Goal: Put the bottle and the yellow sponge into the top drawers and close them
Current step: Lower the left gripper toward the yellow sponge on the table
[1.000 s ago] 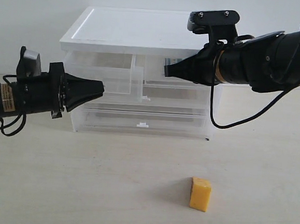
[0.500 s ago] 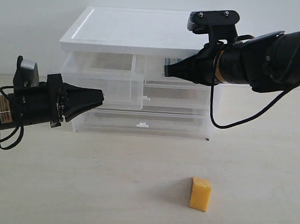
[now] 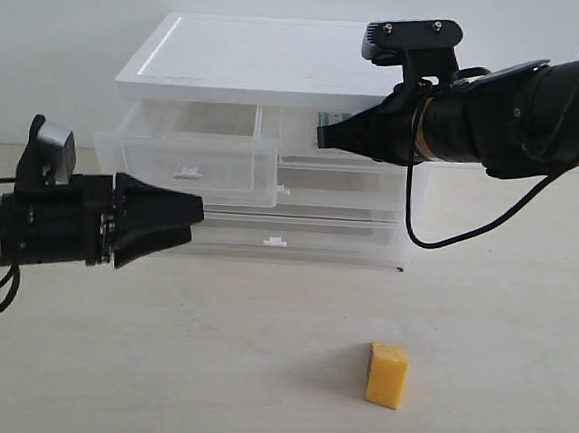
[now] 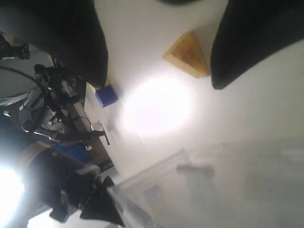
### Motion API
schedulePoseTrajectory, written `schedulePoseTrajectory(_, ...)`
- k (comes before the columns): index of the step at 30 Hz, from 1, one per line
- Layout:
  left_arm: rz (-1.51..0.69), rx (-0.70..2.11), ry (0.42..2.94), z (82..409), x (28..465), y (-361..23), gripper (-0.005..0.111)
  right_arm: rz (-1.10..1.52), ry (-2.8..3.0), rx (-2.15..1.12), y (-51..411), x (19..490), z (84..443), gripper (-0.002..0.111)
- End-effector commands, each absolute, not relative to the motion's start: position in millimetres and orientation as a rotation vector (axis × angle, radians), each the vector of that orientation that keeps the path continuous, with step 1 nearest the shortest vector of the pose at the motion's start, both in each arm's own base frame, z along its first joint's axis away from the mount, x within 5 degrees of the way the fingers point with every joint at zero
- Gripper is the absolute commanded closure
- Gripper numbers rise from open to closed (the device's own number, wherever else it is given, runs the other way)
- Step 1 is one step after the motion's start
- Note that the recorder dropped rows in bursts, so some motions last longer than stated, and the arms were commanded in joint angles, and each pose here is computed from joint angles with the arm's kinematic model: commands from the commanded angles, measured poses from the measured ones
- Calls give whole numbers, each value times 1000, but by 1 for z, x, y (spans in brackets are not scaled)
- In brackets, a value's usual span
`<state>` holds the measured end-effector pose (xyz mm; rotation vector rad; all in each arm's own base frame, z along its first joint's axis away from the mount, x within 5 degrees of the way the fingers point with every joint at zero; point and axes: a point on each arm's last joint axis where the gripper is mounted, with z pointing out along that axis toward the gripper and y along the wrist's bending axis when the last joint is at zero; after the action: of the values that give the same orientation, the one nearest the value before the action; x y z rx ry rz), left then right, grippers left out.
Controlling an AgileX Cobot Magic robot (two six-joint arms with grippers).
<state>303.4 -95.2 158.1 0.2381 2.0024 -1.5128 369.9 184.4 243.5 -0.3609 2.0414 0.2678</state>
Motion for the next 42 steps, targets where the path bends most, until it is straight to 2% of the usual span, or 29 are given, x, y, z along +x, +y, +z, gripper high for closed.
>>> schedulePoseTrajectory(1, -1457, 306, 2026, 145, 269, -94, 51, 336, 2067, -415, 193, 369, 236, 108)
schedulePoseTrajectory(5, -1441, 399, 2025, 139, 254, -103, 51, 340, 2067, -420, 193, 369, 236, 108)
schedulePoseTrajectory(12, -1265, 719, 2144, 134, 250, -173, 51, 358, 2070, -435, 195, 368, 235, 108)
schedulePoseTrajectory(14, -1083, 769, 2253, 133, 256, -196, 50, 354, 2068, -441, 195, 368, 235, 108)
schedulePoseTrajectory(18, -825, 819, 2310, 144, 267, -230, 43, 347, 2064, -453, 195, 368, 235, 108)
schedulePoseTrajectory(21, -827, 863, 2284, 153, 263, -274, 41, 337, 2061, -462, 194, 368, 235, 108)
schedulePoseTrajectory(23, -760, 852, 2305, 141, 264, -297, 41, 335, 2060, -464, 194, 368, 235, 108)
schedulePoseTrajectory(27, -801, 869, 2312, 127, 263, -328, 41, 343, 2060, -471, 195, 368, 235, 108)
schedulePoseTrajectory(35, -875, 903, 2384, 113, 259, -341, 41, 346, 2059, -487, 196, 367, 235, 108)
schedulePoseTrajectory(42, -848, 878, 2448, 105, 257, -340, 41, 358, 2060, -495, 196, 366, 235, 108)
